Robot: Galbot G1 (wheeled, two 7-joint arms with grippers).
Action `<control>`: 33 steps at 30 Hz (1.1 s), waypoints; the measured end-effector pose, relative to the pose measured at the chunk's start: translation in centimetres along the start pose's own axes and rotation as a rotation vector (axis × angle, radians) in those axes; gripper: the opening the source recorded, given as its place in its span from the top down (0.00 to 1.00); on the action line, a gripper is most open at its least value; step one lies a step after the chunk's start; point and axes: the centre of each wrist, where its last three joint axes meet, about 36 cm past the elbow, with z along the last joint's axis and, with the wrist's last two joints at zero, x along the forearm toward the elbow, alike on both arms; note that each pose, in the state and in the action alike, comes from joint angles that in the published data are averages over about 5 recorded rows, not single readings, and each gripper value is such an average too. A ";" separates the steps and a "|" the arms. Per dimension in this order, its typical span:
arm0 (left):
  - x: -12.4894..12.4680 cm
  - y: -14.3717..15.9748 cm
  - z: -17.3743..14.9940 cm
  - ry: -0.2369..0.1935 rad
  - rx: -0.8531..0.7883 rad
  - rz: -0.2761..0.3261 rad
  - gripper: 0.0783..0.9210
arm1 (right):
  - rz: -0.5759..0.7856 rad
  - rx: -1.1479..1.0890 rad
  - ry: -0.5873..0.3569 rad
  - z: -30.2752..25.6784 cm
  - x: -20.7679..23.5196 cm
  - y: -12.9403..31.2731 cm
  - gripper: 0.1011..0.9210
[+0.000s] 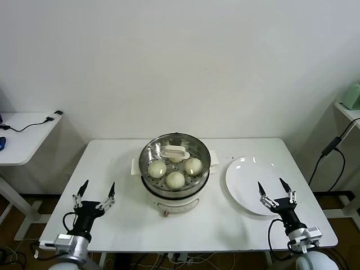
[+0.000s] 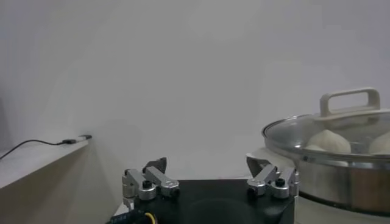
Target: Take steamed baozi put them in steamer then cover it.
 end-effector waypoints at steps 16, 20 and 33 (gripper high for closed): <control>-0.2 -0.3 0.5 0.006 0.001 -0.009 0.12 | 0.000 -0.005 0.001 -0.2 -0.1 0.8 0.12; -0.3 -0.3 0.6 0.008 0.001 -0.010 0.12 | 0.005 -0.004 -0.001 -0.3 0.0 0.7 0.12; -0.6 -0.2 0.8 0.007 -0.014 -0.015 0.12 | 0.001 -0.003 -0.003 0.0 -0.1 0.9 0.12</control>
